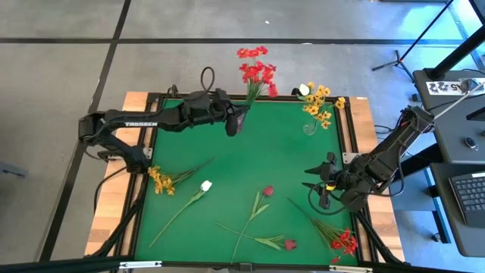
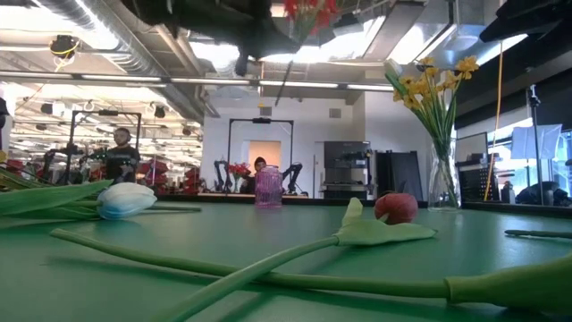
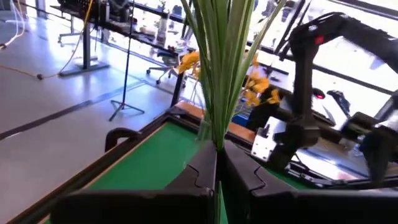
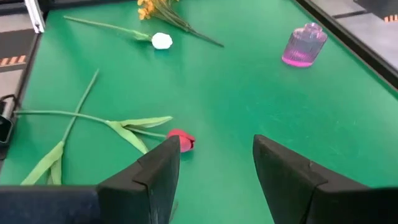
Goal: Sort flowers into vase by color
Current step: Put the top red flowers into the pink vase
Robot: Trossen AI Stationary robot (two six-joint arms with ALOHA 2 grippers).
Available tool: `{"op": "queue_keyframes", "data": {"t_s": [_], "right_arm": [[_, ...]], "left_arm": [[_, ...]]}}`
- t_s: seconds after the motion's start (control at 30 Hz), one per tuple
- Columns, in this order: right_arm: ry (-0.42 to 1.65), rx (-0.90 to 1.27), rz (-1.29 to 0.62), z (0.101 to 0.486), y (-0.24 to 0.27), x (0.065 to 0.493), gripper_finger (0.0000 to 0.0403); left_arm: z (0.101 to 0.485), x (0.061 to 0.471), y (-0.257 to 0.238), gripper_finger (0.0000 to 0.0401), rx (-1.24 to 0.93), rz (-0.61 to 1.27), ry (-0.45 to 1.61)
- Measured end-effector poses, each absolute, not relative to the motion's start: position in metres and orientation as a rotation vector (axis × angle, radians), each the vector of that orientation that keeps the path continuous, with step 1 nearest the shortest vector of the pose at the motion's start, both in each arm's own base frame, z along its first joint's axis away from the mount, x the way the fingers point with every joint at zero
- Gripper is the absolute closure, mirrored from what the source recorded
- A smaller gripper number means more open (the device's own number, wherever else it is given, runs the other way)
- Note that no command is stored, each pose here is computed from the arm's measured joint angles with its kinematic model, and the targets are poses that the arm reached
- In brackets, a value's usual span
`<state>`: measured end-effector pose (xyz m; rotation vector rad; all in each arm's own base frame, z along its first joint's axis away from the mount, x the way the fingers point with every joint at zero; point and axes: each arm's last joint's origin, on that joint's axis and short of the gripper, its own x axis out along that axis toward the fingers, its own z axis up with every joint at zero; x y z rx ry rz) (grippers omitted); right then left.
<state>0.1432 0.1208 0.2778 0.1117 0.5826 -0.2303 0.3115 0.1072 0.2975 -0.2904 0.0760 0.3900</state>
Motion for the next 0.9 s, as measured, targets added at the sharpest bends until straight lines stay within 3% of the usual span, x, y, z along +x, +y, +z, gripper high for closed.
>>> {"op": "queue_keyframes", "data": {"t_s": [0.4, 0.67, 0.9], "right_arm": [[0.644, 0.098, -0.272, 0.259, 0.134, 0.155, 0.0201], [0.689, 0.193, -0.265, 0.255, 0.137, 0.157, 0.0201], [0.691, 0.233, -0.271, 0.255, 0.138, 0.157, 0.0201]], "left_arm": [[0.255, 0.318, 0.167, 0.0398, -0.257, 0.512, 0.115], [0.236, 0.298, 0.172, 0.0398, -0.208, 0.5, -0.021], [0.214, 0.282, 0.171, 0.0399, -0.205, 0.497, -0.017]]}}
